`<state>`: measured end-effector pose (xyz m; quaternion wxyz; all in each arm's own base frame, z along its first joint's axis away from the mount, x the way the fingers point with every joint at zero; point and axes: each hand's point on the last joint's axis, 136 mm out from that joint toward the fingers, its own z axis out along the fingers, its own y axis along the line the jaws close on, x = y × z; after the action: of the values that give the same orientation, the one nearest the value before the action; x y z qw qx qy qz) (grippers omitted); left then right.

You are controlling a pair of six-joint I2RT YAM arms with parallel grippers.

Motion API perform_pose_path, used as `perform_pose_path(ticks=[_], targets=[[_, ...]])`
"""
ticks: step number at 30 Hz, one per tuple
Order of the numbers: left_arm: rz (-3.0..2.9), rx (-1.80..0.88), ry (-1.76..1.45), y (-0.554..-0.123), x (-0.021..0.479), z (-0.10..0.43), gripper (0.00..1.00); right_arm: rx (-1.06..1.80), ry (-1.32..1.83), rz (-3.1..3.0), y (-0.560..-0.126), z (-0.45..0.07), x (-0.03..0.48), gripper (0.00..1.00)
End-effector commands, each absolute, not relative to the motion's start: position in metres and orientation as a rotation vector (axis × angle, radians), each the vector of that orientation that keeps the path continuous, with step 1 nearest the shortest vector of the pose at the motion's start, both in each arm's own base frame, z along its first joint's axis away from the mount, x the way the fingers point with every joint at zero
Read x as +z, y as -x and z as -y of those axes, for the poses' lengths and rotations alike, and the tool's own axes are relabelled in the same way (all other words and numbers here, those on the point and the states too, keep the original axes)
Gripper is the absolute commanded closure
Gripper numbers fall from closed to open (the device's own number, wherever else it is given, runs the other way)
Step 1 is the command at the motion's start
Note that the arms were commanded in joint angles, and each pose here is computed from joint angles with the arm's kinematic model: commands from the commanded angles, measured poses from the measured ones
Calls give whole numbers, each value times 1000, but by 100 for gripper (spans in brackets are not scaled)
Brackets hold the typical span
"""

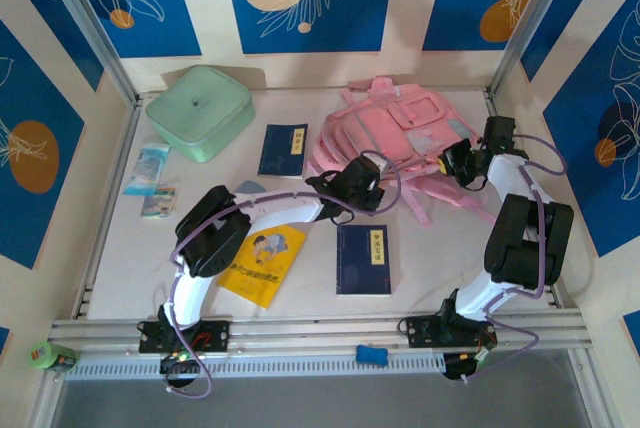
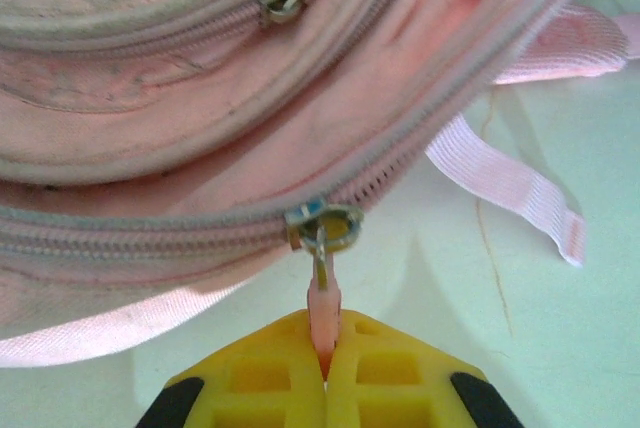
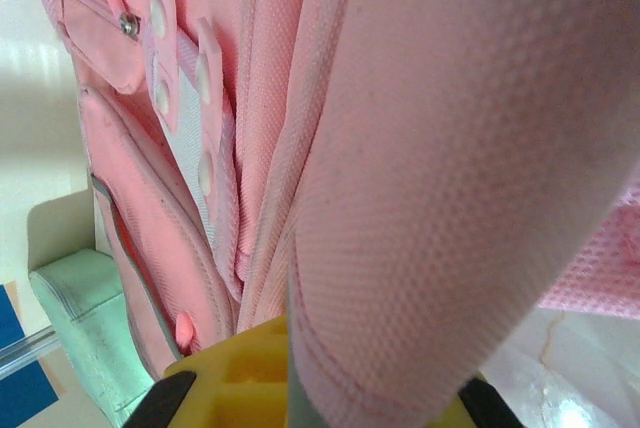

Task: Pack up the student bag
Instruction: Unzip the student bag at the center of the table.

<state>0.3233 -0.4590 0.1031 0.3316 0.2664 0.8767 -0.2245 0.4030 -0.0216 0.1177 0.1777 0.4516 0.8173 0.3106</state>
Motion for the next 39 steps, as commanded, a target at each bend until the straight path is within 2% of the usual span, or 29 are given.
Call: perform_pose_path(ticks=[1,5,7,10,13,20,28,34,39], targets=[[-2230,-727,-731,-318,137,478,100,927,-1132,-2273,-422,22,147,84],[-2216,-769,-728,-321,145,488,100,926,-1122,-2300,-406,18,147,57],[-2200,-781,-746,-321,149,492,100,947,-1131,-2305,-392,16,147,49],[-2201,-755,-761,-321,153,490,100,1048,-1121,-2289,-369,5,151,39],[-2200,-764,-780,-318,153,489,100,1108,-1112,-2323,-349,-8,152,34],[-2207,-786,-809,-313,152,491,100,1327,-1060,-2393,-318,-59,149,29],[-2202,-790,-796,-313,155,491,100,1432,-1090,-2427,-322,-92,134,28],[-2215,-778,-794,-313,153,488,100,1303,-1213,-2413,-338,-92,107,32],[-2220,-772,-797,-312,151,487,100,1249,-1259,-2417,-349,-96,91,40]])
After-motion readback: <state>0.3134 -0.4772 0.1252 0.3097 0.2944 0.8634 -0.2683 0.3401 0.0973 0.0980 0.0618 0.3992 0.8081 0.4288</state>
